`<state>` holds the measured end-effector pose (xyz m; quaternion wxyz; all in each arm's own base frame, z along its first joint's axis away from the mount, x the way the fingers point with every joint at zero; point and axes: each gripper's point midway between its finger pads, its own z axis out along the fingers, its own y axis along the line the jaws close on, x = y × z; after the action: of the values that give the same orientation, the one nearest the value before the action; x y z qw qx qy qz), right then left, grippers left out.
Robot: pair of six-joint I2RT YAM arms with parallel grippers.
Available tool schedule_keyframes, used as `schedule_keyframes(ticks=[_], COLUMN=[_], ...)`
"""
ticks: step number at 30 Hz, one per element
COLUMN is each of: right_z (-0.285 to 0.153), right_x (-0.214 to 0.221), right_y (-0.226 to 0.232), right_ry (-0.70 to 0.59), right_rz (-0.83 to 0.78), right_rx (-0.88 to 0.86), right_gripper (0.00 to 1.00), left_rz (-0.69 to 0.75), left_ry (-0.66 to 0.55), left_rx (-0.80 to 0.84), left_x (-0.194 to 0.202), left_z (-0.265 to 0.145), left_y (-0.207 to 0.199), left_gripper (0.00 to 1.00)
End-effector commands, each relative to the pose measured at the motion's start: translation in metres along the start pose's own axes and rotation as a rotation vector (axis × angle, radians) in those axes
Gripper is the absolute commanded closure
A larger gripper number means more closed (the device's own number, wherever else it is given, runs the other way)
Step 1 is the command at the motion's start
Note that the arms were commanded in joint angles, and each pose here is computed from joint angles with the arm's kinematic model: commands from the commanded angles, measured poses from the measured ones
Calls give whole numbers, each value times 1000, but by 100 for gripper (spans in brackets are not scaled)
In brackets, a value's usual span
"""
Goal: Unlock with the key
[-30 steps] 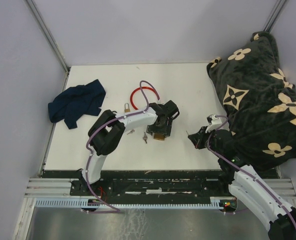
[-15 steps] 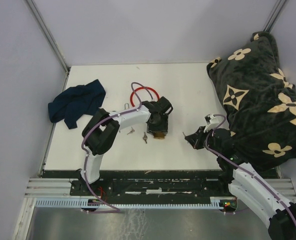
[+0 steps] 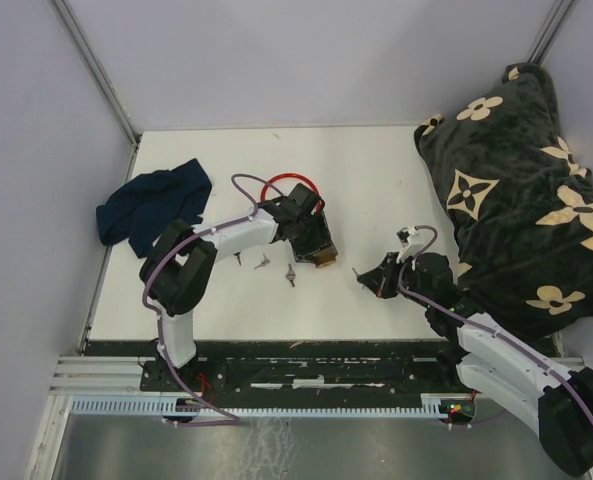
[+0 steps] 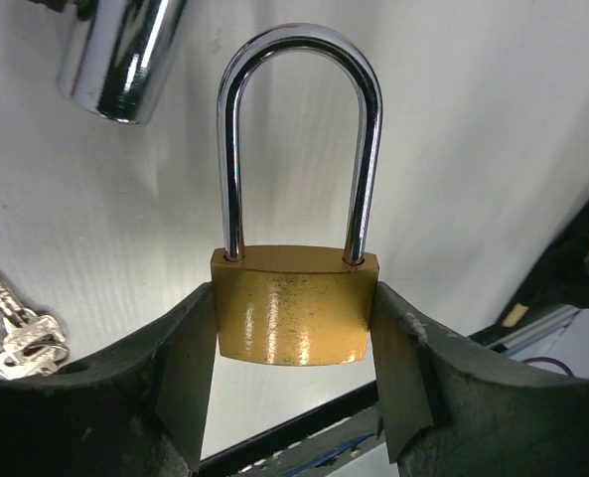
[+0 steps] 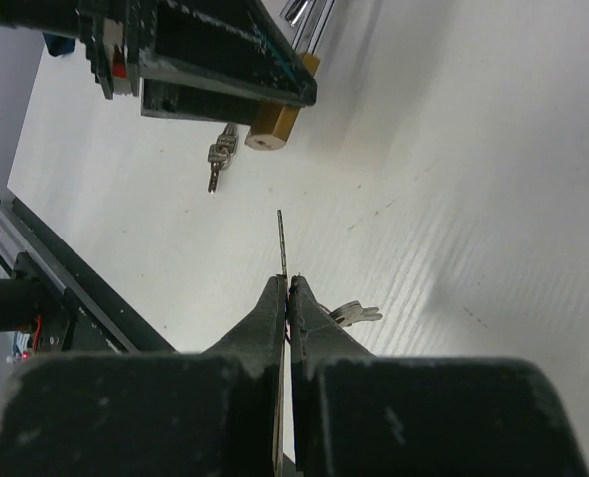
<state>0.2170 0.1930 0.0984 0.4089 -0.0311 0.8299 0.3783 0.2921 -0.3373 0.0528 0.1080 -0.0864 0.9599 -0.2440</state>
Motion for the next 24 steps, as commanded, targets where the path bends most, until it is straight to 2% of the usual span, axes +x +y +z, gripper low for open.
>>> schedule_keyframes(ticks=[1,10,24], right_z=[8,25,51], right_x=[-31,-26,-21], right_y=[28,31,31], right_ry=[-93,-79,-45], right_rz=[-19,-4,33], right_rx=[-69,-36,-3], right_gripper=[98,98,98], left_rz=[-73,-149,-182], left_ry=[-67,-47,-60], left_rx=[225,294,327], left_x=[-19,-13,-12], left_z=[-38,-38,-39], left_y=[-58,-65,-65], left_gripper=[75,79,80])
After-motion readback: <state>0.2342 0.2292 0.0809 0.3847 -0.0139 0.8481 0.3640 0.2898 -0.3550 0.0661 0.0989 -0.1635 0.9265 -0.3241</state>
